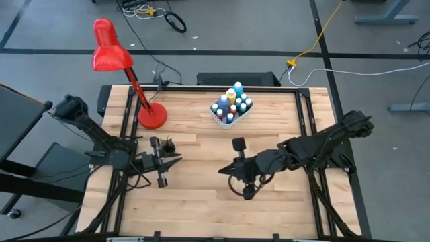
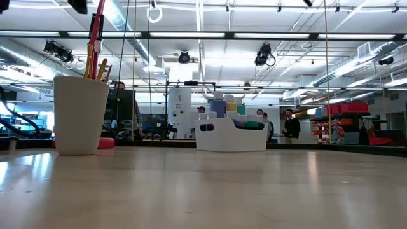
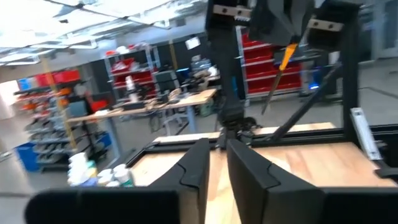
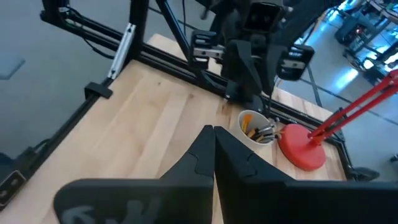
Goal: Pick & Place Paint Supplies
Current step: Put the gold paint brush into the white cup
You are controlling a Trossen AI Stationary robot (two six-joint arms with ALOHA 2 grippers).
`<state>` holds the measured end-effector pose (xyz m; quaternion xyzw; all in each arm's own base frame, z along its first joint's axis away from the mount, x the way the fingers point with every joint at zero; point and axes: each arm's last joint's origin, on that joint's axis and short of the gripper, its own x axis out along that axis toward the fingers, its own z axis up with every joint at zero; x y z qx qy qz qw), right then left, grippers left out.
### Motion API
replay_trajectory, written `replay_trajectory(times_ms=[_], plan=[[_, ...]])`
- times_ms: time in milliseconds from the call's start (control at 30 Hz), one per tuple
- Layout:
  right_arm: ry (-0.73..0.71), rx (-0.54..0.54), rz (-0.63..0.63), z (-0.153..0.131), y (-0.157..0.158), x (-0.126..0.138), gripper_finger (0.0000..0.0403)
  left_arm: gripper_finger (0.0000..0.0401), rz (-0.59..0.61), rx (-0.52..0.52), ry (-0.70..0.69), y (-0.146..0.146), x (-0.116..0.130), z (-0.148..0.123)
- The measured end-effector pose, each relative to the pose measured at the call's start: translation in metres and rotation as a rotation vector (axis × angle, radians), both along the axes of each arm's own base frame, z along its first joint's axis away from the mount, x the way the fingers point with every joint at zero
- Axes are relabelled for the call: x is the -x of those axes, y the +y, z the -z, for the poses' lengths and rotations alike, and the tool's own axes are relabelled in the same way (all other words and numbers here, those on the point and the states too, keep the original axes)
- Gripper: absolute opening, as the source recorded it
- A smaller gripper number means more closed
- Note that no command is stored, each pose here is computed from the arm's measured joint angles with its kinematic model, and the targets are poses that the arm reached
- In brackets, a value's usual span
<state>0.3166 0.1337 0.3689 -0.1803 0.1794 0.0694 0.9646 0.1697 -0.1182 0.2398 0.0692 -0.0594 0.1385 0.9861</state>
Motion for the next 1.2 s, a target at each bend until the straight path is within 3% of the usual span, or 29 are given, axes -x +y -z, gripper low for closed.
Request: replay_trajectory(times_ms=[267, 467, 600, 900, 1200], plan=[[0.043, 0.033, 0.062, 0.005, -0.001, 0.003, 0.0000, 0.0146, 0.054, 0.030, -0.030, 0.017, -0.016, 0.001], [-0.067, -0.001, 0.035, -0.004, -0.005, -0.007, 0.0000, 0.0188, 0.224, 0.013, -0.052, 0.029, -0.033, 0.003], [-0.122, -0.015, 0.067, -0.006, -0.014, -0.017, 0.0000, 0.0194, 0.259, 0.040, -0.063, 0.031, -0.054, -0.003], [-0.142, -0.029, 0.071, -0.002, -0.029, -0.031, 0.0000, 0.0192, 0.221, -0.068, -0.060, 0.019, -0.101, -0.022], [-0.163, -0.027, 0.034, -0.004, -0.029, -0.032, 0.0000, 0.0191, 0.217, -0.088, -0.055, 0.010, -0.122, -0.040]])
